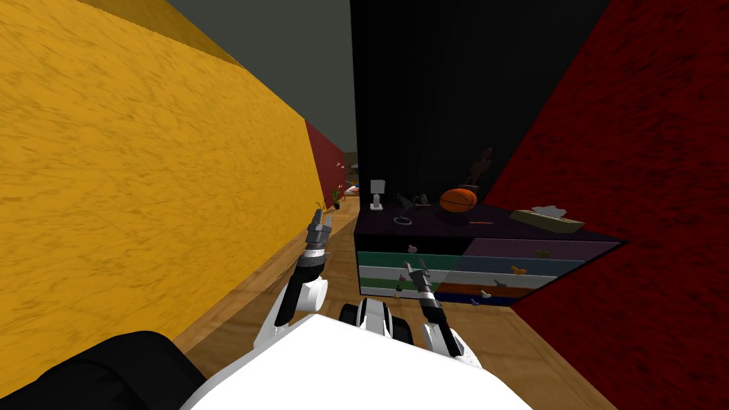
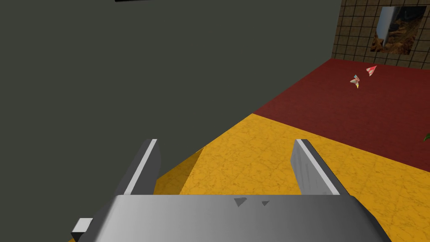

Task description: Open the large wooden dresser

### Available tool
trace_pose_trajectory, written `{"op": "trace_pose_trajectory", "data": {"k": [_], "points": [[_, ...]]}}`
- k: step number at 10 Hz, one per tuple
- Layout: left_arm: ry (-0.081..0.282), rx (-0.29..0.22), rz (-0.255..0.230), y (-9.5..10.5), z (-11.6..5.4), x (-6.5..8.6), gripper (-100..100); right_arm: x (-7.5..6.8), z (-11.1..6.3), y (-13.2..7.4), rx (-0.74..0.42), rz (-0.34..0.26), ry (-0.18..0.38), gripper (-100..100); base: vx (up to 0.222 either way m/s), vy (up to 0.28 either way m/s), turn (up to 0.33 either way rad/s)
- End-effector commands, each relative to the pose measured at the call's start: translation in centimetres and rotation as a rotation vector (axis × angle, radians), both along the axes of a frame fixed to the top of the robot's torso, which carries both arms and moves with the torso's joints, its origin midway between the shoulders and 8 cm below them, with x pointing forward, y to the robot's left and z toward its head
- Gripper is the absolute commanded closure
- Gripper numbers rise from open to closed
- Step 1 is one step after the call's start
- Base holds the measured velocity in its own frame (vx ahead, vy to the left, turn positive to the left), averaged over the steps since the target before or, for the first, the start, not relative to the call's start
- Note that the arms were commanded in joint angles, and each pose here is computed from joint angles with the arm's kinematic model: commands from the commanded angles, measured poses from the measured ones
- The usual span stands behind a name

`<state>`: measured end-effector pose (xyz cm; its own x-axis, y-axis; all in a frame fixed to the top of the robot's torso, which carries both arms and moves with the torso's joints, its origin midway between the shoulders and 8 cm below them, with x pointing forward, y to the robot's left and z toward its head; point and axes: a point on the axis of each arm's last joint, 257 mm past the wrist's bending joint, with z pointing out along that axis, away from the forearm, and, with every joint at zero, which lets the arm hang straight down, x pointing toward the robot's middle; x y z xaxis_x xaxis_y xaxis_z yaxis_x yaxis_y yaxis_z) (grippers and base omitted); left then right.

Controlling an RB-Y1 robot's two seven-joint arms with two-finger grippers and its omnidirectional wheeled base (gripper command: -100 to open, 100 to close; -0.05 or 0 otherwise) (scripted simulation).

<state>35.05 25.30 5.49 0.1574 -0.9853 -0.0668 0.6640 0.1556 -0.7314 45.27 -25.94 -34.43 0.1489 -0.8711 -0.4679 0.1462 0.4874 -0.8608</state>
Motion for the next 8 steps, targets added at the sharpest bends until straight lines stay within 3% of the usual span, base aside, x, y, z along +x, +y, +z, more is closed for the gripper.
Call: {"op": "trace_pose_trajectory", "data": {"k": [1, 3, 5, 8], "points": [[0.0, 0.0, 0.0, 0.0, 0.0, 0.0, 0, 0.8, 0.4, -2.1, -0.054, -0.023, 0.009, -100, -0.021, 0.139, -0.112], [0.0, 0.0, 0.0, 0.0, 0.0, 0.0, 0, 1.4, 2.3, -3.0, -0.065, -0.025, -0.037, -100, -0.009, 0.148, -0.083], [0.0, 0.0, 0.0, 0.0, 0.0, 0.0, 0, 2.1, 5.1, -4.1, -0.147, -0.042, -0.112, -100, -0.012, 0.146, -0.069], [0.0, 0.0, 0.0, 0.0, 0.0, 0.0, 0, 2.3, 6.2, -4.4, -0.241, -0.066, -0.146, -100, -0.001, 0.045, -0.021]]}}
